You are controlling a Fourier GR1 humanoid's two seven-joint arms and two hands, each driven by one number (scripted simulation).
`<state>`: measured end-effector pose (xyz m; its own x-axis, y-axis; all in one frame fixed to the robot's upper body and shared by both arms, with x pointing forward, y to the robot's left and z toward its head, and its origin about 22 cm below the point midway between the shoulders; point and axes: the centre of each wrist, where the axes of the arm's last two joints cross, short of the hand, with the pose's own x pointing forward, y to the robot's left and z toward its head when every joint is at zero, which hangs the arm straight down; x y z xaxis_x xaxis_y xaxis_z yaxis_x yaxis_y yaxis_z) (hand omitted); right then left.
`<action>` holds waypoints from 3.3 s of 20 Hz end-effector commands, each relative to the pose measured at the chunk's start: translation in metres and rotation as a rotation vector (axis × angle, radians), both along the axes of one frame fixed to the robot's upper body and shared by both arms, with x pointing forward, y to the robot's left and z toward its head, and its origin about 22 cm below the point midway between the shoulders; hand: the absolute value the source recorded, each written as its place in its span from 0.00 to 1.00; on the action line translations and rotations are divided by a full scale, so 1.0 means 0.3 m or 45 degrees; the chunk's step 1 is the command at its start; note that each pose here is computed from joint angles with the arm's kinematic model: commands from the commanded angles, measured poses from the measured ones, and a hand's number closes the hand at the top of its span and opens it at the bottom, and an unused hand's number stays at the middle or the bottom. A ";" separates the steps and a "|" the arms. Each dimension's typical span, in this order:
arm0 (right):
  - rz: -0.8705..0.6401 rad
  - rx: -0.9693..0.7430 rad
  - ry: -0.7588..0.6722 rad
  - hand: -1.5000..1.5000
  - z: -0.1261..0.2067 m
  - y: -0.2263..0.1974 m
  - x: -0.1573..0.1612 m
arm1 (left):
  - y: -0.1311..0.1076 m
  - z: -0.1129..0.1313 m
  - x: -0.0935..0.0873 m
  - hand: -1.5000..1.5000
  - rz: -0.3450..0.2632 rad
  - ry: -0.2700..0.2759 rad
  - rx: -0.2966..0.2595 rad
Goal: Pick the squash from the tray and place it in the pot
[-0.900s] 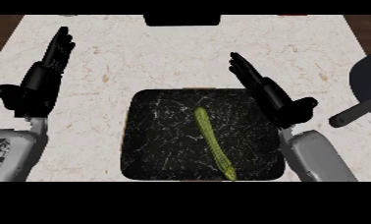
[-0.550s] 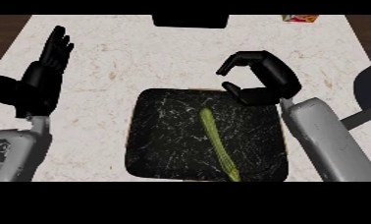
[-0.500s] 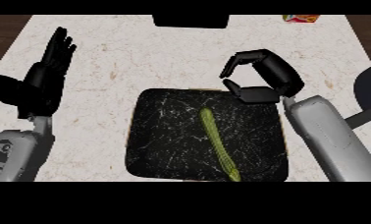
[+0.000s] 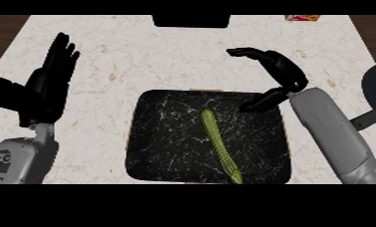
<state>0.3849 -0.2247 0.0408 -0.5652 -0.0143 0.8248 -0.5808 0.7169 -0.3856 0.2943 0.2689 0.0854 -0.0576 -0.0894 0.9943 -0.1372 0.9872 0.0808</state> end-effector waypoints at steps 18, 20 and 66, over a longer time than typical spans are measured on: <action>0.524 -1.175 -0.145 0.00 0.287 0.300 -0.104 | 0.036 -0.001 -0.053 0.50 0.043 0.037 -0.010; 0.535 -1.178 -0.143 0.00 0.294 0.326 -0.172 | -0.005 -0.032 -0.067 0.50 0.086 0.028 0.003; 0.507 -1.328 -0.293 1.00 -0.044 0.367 -0.164 | 0.032 0.008 -0.058 0.50 0.029 0.001 -0.013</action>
